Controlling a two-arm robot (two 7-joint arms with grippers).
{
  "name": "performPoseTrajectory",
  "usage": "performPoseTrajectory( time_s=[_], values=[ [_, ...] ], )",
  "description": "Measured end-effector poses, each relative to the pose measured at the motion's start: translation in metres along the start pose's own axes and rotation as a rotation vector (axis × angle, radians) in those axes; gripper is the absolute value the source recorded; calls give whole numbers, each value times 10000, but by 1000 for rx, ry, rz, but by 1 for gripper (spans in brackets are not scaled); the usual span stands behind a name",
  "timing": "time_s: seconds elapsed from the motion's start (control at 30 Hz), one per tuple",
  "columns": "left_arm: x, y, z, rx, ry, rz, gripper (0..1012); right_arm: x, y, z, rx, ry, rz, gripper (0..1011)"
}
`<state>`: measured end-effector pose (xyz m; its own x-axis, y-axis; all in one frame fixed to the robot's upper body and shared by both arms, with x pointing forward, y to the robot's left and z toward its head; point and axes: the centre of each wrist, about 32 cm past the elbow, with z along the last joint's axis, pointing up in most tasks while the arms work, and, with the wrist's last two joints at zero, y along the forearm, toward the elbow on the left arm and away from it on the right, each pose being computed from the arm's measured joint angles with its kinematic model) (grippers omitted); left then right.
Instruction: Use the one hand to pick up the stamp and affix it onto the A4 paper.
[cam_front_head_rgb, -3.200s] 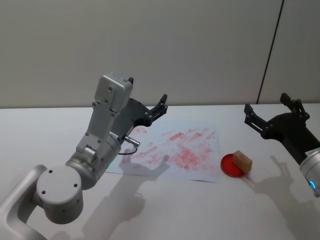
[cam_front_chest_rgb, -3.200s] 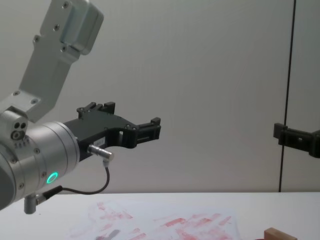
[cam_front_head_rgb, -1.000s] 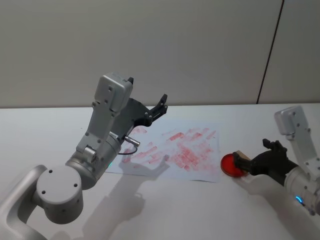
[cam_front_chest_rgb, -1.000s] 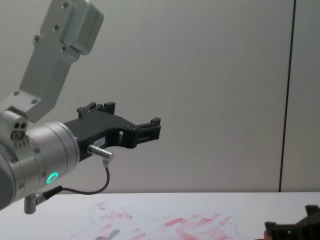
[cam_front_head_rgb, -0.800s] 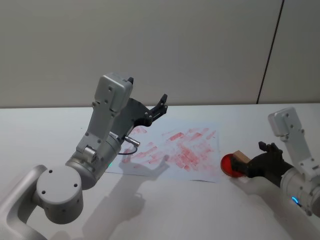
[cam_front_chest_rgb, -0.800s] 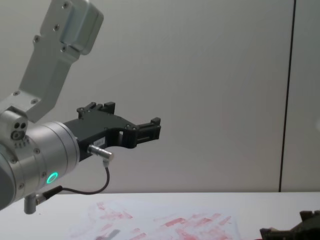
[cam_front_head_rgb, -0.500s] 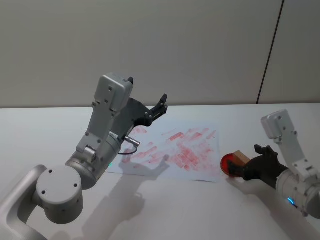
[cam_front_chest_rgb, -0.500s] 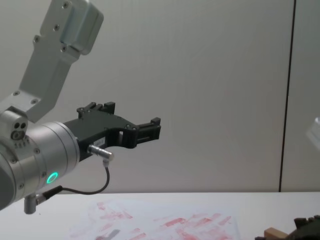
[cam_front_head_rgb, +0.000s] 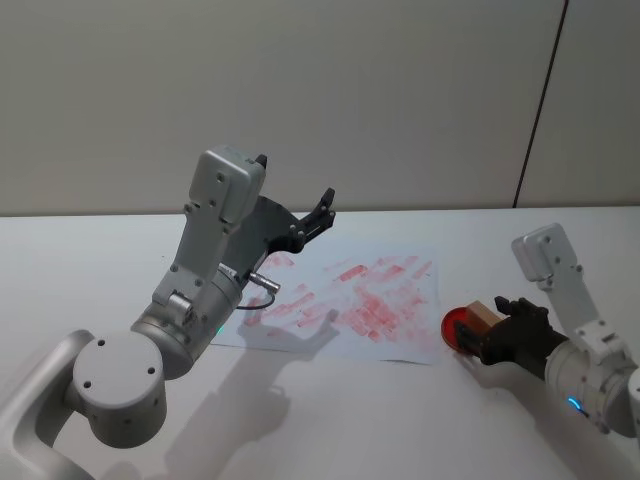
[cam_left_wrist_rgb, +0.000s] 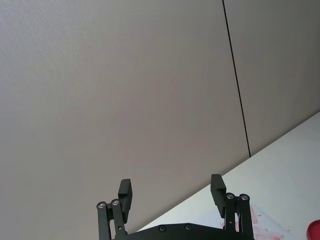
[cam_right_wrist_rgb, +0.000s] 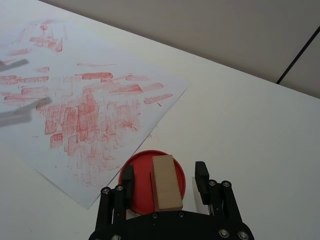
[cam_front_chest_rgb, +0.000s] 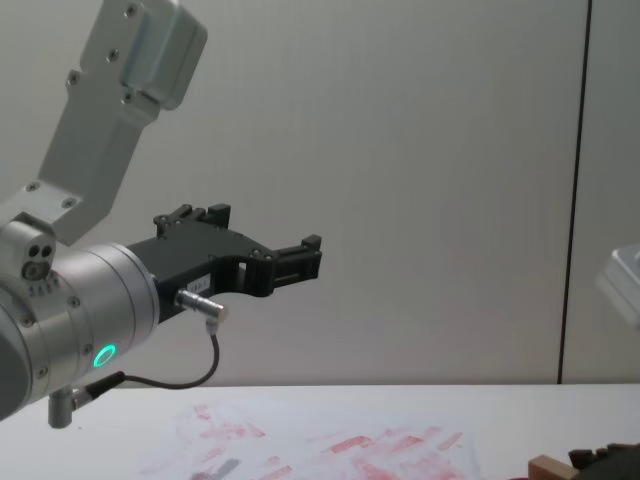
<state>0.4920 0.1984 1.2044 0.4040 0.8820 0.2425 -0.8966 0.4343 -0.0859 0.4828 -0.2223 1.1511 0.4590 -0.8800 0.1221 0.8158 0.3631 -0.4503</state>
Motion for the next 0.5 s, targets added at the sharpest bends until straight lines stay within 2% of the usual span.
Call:
performPoseTrajectory(
  time_s=[0.13,0.17,0.23,0.27,0.3,0.43,0.47,0.5],
  values=[
    [0,0,0,0,0,0,1001,-3,9,-3,-2,-2,1,645],
    [0,0,0,0,0,0,1001,-3,11,-3,-2,-2,2,645],
    [0,0,0,0,0,0,1001,-5,14,-3,-3,-4,2,544],
    [0,0,0,0,0,0,1001,-5,15,-3,-3,-4,3,544],
    [0,0,0,0,0,0,1002,-6,16,-3,-3,-4,3,484],
    [0,0,0,0,0,0,1001,-7,20,-5,-4,-5,3,387],
    [0,0,0,0,0,0,1001,-7,21,-5,-4,-5,4,319],
    [0,0,0,0,0,0,1002,-7,21,-6,-4,-5,4,303]
  ],
)
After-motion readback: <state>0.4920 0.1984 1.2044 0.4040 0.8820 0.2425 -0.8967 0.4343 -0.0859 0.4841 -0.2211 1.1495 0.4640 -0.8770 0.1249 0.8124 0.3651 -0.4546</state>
